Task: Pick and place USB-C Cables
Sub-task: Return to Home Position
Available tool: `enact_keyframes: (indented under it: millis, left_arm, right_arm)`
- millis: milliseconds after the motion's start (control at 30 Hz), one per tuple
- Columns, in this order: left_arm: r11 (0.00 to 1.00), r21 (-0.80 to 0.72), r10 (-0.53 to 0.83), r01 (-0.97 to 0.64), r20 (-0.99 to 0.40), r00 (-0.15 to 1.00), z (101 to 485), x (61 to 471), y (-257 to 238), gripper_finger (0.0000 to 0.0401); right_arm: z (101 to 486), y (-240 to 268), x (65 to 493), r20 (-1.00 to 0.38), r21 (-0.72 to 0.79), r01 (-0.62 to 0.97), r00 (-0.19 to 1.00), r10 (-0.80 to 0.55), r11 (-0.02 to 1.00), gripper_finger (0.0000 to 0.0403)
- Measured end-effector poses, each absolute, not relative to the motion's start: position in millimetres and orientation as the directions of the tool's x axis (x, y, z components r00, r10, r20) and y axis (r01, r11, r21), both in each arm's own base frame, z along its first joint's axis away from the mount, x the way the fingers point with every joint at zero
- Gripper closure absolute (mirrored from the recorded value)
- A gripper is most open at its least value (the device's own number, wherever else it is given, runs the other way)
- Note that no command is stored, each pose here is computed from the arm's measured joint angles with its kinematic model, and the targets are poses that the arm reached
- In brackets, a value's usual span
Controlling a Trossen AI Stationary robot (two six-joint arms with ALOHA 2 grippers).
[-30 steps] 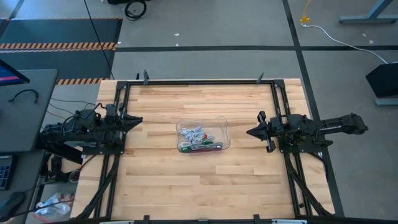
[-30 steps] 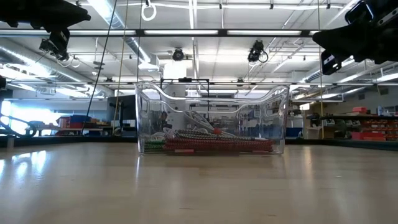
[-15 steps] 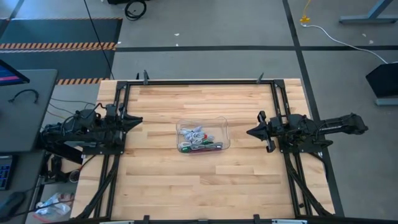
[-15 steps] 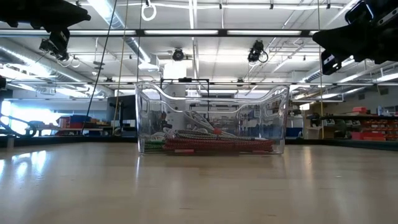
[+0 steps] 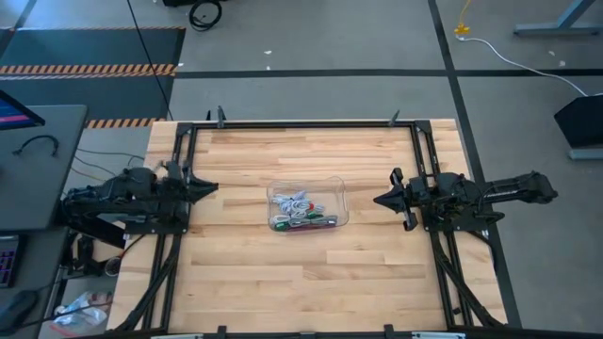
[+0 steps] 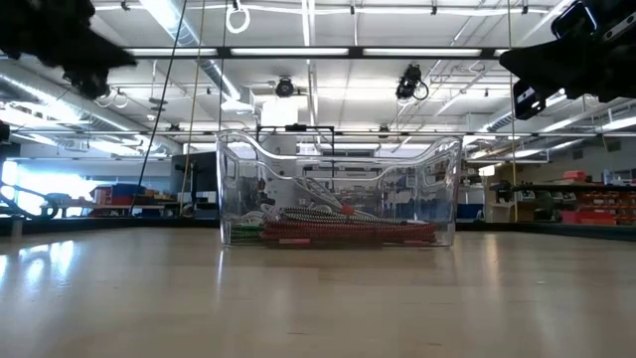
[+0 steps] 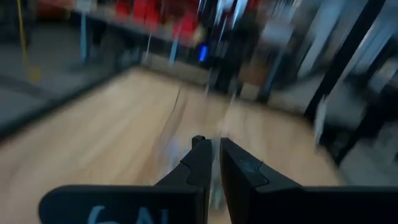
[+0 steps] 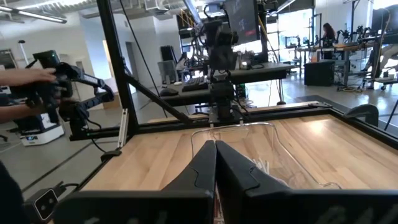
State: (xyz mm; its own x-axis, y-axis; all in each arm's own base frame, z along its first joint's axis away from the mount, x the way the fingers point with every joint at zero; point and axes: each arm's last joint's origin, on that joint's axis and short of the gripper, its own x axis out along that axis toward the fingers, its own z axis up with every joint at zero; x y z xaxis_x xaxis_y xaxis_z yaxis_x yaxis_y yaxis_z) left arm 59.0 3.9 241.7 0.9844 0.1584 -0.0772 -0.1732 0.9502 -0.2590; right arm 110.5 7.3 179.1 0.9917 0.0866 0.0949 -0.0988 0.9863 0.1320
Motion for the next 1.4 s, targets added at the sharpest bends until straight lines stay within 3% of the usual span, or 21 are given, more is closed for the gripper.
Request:
enact_keyframes:
  millis: [167, 767, 967, 1400]
  left_arm:
    - [0.941, -0.243, 0.171, -0.235, -0.259, 0.951, 223.1, 56.5, 4.3, 0.0362]
    - [0.951, -0.240, 0.158, -0.195, -0.166, 0.973, 227.8, 61.1, 3.9, 0.0362]
    - [0.968, -0.207, 0.129, -0.139, -0.060, 0.990, 213.0, 77.1, 2.7, 0.0362]
    - [0.978, -0.183, 0.098, -0.101, -0.028, 0.995, 180.3, 92.3, 1.5, 0.0362]
  right_arm:
    - [179.1, 7.3, 110.5, 0.095, 0.132, -0.099, 0.992, 0.087, 0.986, 0.0391]
    - [179.2, 7.3, 110.5, 0.096, 0.132, -0.099, 0.992, 0.087, 0.986, 0.0391]
    - [179.2, 7.3, 110.5, 0.096, 0.132, -0.099, 0.992, 0.087, 0.986, 0.0391]
    - [179.4, 7.3, 110.5, 0.098, 0.132, -0.099, 0.991, 0.087, 0.986, 0.0391]
